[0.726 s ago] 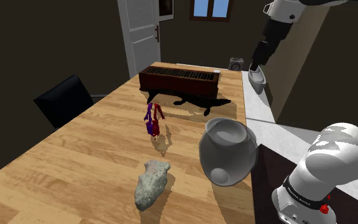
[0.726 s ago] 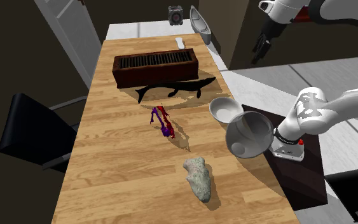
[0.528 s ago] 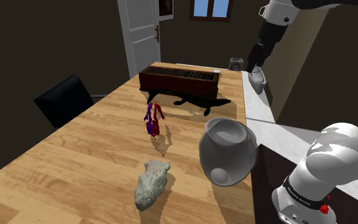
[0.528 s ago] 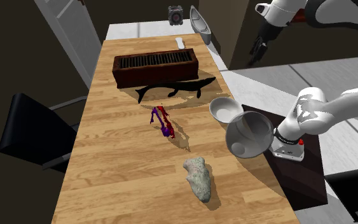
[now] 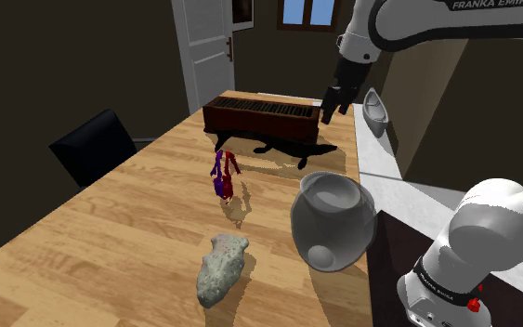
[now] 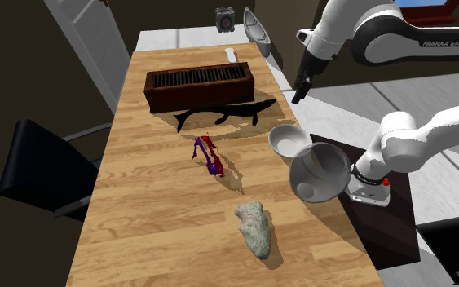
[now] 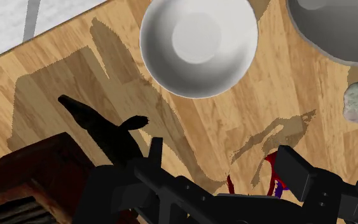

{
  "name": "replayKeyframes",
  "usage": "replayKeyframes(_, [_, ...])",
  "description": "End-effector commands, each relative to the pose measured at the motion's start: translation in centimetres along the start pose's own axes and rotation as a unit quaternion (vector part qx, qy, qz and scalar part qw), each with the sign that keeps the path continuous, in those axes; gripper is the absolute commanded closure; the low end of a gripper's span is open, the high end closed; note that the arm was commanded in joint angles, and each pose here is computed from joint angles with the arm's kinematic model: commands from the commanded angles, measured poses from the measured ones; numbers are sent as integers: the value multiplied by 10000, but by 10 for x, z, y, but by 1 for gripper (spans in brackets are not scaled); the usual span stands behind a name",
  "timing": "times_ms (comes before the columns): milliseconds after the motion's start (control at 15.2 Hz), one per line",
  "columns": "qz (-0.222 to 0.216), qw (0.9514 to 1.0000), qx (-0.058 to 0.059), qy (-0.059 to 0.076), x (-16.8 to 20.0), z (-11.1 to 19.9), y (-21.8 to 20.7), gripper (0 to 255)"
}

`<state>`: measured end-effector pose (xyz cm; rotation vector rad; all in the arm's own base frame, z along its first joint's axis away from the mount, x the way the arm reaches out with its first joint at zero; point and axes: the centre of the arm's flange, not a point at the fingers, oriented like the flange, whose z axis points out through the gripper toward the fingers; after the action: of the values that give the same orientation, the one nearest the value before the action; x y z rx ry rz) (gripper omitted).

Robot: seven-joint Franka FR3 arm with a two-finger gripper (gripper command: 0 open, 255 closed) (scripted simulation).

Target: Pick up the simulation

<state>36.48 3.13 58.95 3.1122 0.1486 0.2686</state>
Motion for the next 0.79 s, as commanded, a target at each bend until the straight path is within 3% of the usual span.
replayKeyframes(0, [-12,10000,-3,8,14,16,-17,0])
replayKeyframes(726, [-88,10000,-34,11,92,104,-102,0])
